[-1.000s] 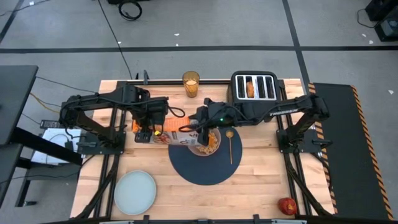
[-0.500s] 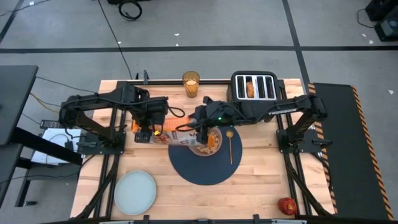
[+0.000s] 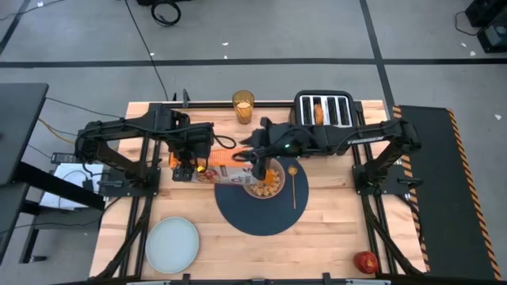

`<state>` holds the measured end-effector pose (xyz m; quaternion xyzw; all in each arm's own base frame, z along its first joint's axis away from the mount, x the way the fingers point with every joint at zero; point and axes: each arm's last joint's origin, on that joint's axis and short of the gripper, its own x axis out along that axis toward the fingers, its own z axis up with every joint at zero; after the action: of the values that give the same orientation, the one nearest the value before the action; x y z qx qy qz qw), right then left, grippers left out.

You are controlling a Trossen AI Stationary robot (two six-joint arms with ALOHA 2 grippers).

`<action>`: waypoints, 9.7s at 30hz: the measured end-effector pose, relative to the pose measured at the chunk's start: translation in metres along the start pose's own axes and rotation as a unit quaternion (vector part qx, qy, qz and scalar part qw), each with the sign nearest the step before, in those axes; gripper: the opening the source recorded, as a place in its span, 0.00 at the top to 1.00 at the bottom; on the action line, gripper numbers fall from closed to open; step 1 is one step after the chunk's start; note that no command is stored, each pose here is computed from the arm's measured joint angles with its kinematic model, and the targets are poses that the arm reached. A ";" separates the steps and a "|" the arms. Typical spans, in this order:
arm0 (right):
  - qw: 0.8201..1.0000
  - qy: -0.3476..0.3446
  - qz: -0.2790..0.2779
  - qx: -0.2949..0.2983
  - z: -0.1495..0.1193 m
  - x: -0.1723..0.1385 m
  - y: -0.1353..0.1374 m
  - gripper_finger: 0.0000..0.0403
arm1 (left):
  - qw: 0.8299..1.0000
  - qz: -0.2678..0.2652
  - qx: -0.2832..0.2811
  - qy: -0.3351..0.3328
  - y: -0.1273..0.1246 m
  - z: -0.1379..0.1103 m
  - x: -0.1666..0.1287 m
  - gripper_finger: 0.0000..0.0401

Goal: Arrange a breakfast setting
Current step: Pour the cereal from the cereal box into the bowl

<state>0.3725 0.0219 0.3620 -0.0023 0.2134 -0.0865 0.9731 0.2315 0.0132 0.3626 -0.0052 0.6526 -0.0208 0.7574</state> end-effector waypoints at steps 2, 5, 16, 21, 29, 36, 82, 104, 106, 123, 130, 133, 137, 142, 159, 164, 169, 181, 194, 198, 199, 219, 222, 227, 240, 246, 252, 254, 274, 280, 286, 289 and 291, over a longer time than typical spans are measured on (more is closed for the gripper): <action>0.999 0.040 -0.002 0.009 -0.010 0.007 0.000 0.54 | 1.000 0.000 -0.001 0.002 0.000 0.000 0.000 0.35; 0.999 0.044 -0.003 0.013 -0.011 0.007 -0.002 0.54 | 1.000 0.000 -0.001 0.006 0.000 -0.001 0.001 0.35; 0.999 0.025 -0.026 0.007 -0.002 -0.009 -0.007 0.54 | 1.000 0.001 -0.009 0.003 0.003 -0.001 0.000 0.35; 0.997 0.065 -0.024 0.028 -0.011 -0.007 -0.007 0.54 | 1.000 0.002 -0.015 0.002 0.008 -0.003 -0.001 0.35; 0.998 -0.043 -0.036 -0.005 0.015 -0.022 -0.009 0.54 | 1.000 0.007 -0.030 -0.002 0.016 -0.004 -0.003 0.35; 0.998 0.060 -0.034 0.008 -0.012 0.003 -0.007 0.54 | 1.000 0.008 -0.030 -0.005 0.017 -0.009 -0.006 0.35; 0.999 -0.001 0.009 0.041 0.004 -0.010 -0.006 0.54 | 0.999 -0.010 -0.037 -0.026 0.007 -0.014 -0.013 0.35; 0.996 0.070 0.033 0.052 -0.017 -0.007 0.004 0.54 | 0.999 -0.012 -0.027 -0.012 0.007 -0.013 -0.010 0.36; 0.997 0.052 0.029 0.040 -0.007 -0.014 0.003 0.54 | 0.999 -0.010 -0.027 -0.019 0.008 -0.011 -0.010 0.36; 0.994 0.100 0.008 0.053 -0.007 -0.039 0.002 0.54 | 1.000 -0.009 -0.017 -0.017 0.008 -0.011 -0.010 0.36; 0.990 0.128 -0.022 0.052 -0.012 -0.048 -0.004 0.54 | 1.000 -0.009 -0.020 -0.018 0.008 -0.010 -0.010 0.36; 0.989 0.138 -0.018 0.052 -0.013 -0.059 -0.001 0.54 | 1.000 -0.010 -0.020 -0.018 0.008 -0.010 -0.010 0.36; 0.979 0.188 -0.060 0.052 -0.023 -0.067 -0.001 0.54 | 1.000 -0.011 -0.019 -0.018 0.008 -0.010 -0.010 0.36; 0.977 0.201 0.017 0.067 -0.026 -0.050 0.010 0.55 | 1.000 -0.010 -0.015 -0.018 0.008 -0.010 -0.010 0.36; 0.992 0.113 0.056 0.005 -0.015 -0.022 0.011 0.55 | 0.999 -0.014 0.032 -0.015 -0.007 -0.010 -0.009 0.36; 0.991 0.116 0.067 0.023 -0.019 -0.017 0.010 0.55 | 0.999 -0.004 0.031 -0.016 -0.006 -0.011 -0.011 0.36; 0.991 0.127 0.010 0.033 -0.029 -0.012 0.004 0.55 | 0.999 0.020 0.024 -0.019 -0.002 -0.010 -0.010 0.36; 0.992 0.124 0.020 0.003 -0.033 -0.005 0.001 0.55 | 0.998 0.026 0.049 -0.020 0.002 -0.009 -0.009 0.36; 0.993 0.093 0.068 -0.009 -0.028 -0.002 0.009 0.55 | 0.999 0.024 0.045 -0.013 0.000 -0.011 -0.010 0.36; 0.994 0.102 0.029 -0.029 -0.032 -0.004 0.016 0.55 | 0.999 0.014 0.048 -0.016 -0.002 -0.009 -0.009 0.36; 0.994 0.104 0.020 -0.020 -0.032 -0.004 0.013 0.55 | 0.999 0.015 0.044 -0.016 -0.002 -0.009 -0.009 0.36; 0.995 0.100 0.016 -0.016 -0.032 0.003 0.008 0.55 | 0.999 0.039 0.031 -0.010 0.001 -0.010 -0.009 0.36; 0.995 0.096 0.028 -0.004 -0.031 0.004 0.006 0.55 | 0.999 0.035 0.027 -0.010 0.001 -0.010 -0.009 0.36; 0.996 0.091 0.014 -0.009 -0.030 0.005 0.003 0.55 | 0.999 0.038 0.025 -0.009 0.003 -0.011 -0.010 0.36; 0.995 0.095 0.027 -0.007 -0.026 -0.007 -0.002 0.55 | 0.999 0.040 0.029 -0.020 0.007 -0.008 -0.009 0.36; 0.994 0.101 0.039 0.002 -0.024 -0.018 0.000 0.53 | 0.998 0.039 0.034 -0.021 0.004 -0.010 -0.011 0.36; 0.993 0.112 0.039 -0.004 -0.024 -0.030 0.002 0.52 | 0.999 0.038 0.028 -0.019 0.003 -0.011 -0.011 0.36; 0.993 0.113 0.042 -0.007 -0.023 -0.036 0.003 0.52 | 0.999 0.038 0.030 -0.022 0.001 -0.013 -0.013 0.36; 0.998 -0.050 -0.030 -0.022 0.011 -0.144 0.019 0.53 | 0.986 0.049 0.016 -0.156 -0.007 -0.034 -0.045 0.37; 0.996 -0.074 -0.040 -0.017 0.012 -0.157 0.028 0.53 | 0.979 0.052 0.013 -0.199 -0.008 -0.043 -0.056 0.37; 0.997 -0.070 -0.043 -0.007 0.010 -0.156 0.035 0.53 | 0.977 0.049 0.003 -0.208 -0.008 -0.053 -0.046 0.37; 0.997 -0.066 -0.044 -0.008 0.008 -0.152 0.038 0.53 | 0.976 0.047 0.000 -0.212 -0.008 -0.058 -0.036 0.37; 0.997 -0.060 -0.045 -0.007 0.007 -0.148 0.040 0.53 | 0.975 0.040 -0.003 -0.217 -0.009 -0.062 -0.030 0.37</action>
<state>0.2495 0.0859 0.4282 -0.0236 0.1550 -0.1282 0.9793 0.1659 0.0070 0.3829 0.0141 0.4729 0.0128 0.8809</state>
